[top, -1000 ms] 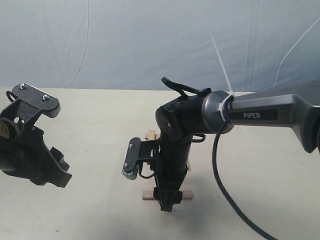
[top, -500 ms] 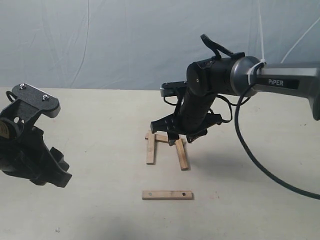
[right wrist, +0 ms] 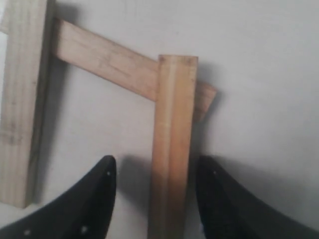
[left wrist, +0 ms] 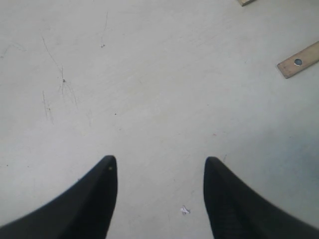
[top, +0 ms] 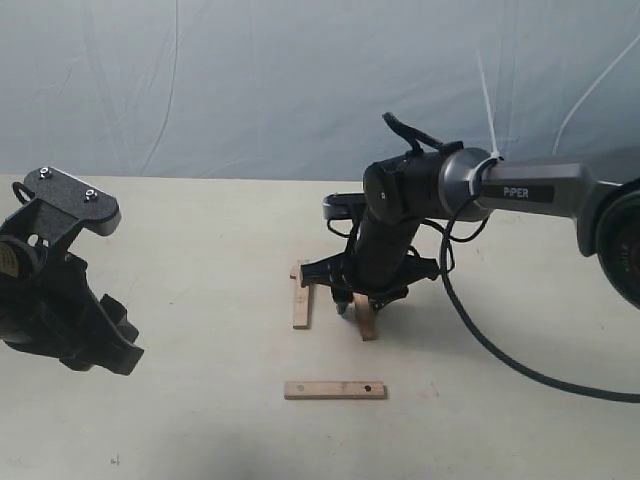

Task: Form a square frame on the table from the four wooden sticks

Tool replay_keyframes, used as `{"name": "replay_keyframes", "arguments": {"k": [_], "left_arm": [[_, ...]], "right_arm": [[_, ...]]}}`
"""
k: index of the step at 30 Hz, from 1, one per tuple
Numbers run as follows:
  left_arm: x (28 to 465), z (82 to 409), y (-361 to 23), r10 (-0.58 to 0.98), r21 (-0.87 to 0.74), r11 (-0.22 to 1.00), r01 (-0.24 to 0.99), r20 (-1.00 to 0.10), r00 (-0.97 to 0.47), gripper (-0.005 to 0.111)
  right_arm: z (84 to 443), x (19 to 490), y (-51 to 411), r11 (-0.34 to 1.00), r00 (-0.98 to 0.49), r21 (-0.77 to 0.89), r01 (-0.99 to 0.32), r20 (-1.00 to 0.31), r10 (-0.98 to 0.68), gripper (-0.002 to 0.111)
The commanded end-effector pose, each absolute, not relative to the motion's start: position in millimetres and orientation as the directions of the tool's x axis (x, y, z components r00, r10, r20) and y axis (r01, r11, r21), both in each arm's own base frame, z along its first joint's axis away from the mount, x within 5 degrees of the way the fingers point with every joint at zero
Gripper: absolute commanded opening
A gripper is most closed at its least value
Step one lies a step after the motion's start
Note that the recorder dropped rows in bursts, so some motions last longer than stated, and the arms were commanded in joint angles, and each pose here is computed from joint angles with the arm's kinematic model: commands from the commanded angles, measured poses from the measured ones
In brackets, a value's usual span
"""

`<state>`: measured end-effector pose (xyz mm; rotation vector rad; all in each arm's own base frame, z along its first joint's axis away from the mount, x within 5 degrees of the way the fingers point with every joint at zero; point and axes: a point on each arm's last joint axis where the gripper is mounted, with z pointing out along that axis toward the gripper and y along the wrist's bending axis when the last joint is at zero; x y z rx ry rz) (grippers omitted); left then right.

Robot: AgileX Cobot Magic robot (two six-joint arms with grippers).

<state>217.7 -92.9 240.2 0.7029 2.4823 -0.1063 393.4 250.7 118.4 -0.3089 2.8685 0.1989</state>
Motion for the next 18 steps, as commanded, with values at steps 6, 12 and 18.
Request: {"name": "replay_keyframes", "arguments": {"k": [6,12,18], "left_arm": [[216,242,-93,0.451,0.064,0.864,0.499,-0.539,-0.712,0.050],[216,242,-93,0.451,0.064,0.864,0.499,-0.540,-0.711,0.050],[217,243,-93,0.448,0.066,0.865,0.498,-0.550,-0.705,0.050]], "right_arm": [[111,396,250,0.976,-0.960,0.132,-0.172,-0.245,-0.136,-0.001],[125,392,248,0.971,-0.955,0.121,-0.207,-0.239,-0.174,-0.001],[152,380,241,0.959,-0.951,0.080,-0.273,-0.170,-0.257,-0.001]]}}
